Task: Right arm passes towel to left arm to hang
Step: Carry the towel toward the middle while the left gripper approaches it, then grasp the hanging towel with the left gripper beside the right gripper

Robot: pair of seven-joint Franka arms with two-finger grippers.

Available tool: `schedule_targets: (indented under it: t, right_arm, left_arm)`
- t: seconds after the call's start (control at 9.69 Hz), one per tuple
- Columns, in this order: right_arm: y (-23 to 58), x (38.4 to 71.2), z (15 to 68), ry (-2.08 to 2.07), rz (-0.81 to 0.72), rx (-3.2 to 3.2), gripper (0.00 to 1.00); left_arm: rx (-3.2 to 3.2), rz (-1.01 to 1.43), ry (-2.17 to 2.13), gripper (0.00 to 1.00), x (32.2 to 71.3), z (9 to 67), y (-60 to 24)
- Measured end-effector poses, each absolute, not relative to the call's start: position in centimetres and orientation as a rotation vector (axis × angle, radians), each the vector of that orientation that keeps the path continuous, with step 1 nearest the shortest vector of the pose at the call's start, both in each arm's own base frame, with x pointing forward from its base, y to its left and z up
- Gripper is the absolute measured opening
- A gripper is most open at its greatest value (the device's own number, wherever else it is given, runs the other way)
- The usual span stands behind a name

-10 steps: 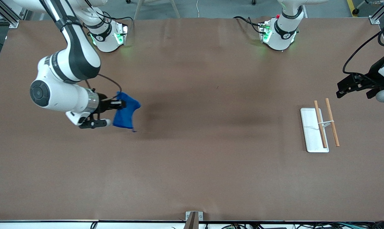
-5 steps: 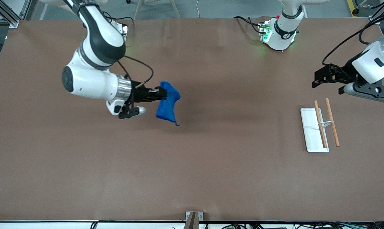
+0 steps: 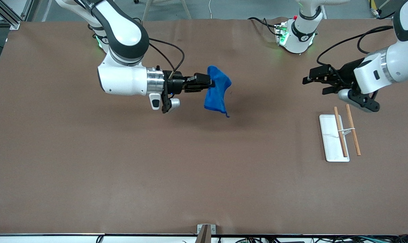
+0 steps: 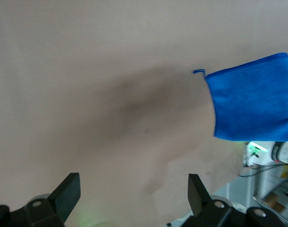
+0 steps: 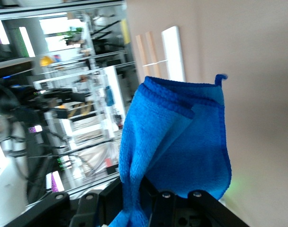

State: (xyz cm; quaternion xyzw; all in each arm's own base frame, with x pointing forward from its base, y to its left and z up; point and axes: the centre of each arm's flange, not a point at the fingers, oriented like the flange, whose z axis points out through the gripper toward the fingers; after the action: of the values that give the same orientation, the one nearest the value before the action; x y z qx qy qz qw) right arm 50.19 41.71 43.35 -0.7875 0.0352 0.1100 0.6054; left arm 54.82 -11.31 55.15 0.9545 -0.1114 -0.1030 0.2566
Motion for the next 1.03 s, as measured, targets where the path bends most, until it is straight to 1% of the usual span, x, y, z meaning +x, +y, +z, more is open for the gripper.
schedule_targets:
  t: [0.52, 0.83, 1.03]
  right_arm:
    - [47.8, 46.4, 40.2, 0.091, 0.267, -1.456, 0.14]
    - [50.1, 46.3, 42.4, 0.097, 0.282, -1.329, 0.14]
    - [51.0, 45.8, 43.3, 0.09, 0.286, -1.311, 0.14]
  left_arm:
    - [2.235, -0.399, -0.324, 1.0, 53.4, 47.0, -13.4]
    - [2.044, -0.439, -0.352, 1.0, 51.6, 40.2, -14.2]
    - [1.908, -0.394, -0.311, 1.0, 51.0, 38.5, -14.9]
